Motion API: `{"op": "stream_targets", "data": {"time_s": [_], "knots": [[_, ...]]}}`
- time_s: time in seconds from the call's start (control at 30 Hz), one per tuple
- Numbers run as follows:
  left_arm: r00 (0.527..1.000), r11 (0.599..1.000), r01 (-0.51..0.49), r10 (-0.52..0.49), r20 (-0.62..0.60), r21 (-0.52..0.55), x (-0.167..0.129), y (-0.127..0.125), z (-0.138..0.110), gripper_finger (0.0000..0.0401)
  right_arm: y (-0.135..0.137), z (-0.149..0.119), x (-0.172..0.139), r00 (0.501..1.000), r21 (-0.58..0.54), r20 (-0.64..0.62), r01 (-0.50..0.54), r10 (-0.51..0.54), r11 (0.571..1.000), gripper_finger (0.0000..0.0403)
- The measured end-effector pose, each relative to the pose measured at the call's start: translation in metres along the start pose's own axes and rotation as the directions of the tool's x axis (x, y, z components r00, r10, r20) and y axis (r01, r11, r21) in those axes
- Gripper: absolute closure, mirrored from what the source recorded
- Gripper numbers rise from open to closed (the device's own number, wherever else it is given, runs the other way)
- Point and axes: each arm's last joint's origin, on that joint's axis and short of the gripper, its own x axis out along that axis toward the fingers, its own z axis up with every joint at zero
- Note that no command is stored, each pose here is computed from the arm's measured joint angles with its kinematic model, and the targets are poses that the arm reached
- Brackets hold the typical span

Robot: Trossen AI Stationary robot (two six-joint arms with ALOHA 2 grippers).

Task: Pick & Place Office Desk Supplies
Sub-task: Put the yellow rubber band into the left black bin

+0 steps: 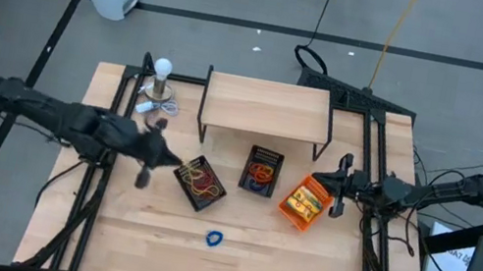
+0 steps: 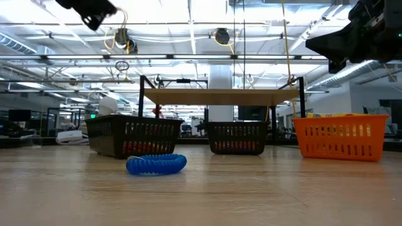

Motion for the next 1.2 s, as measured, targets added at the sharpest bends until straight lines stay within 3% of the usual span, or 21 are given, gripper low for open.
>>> {"op": "stream_targets", "data": {"time_s": [0.47,0.8,1.0,1.2], "knots": [[0.937,0.995,-0.035,0.066,-0.343,0.096,0.068,-0.011,-0.028,0.0401,0.0,-0.002,0.001,1.0,0.001,-0.019,0.001,-0.001,1.0,0.0403],[0.877,0.987,-0.054,0.119,-0.465,0.151,0.096,-0.012,-0.048,0.0397,-0.001,-0.002,0.001,0.999,0.012,-0.017,0.048,-0.048,0.999,0.0403],[0.87,0.989,-0.041,0.105,-0.482,0.141,0.099,-0.012,-0.05,0.0368,-0.001,-0.002,0.001,0.999,0.027,-0.016,0.047,-0.047,0.999,0.0403],[0.878,0.995,-0.091,0.103,-0.467,0.048,0.097,-0.008,-0.047,0.0308,-0.001,-0.002,0.001,0.999,0.027,-0.016,0.047,-0.046,0.999,0.0403]]}}
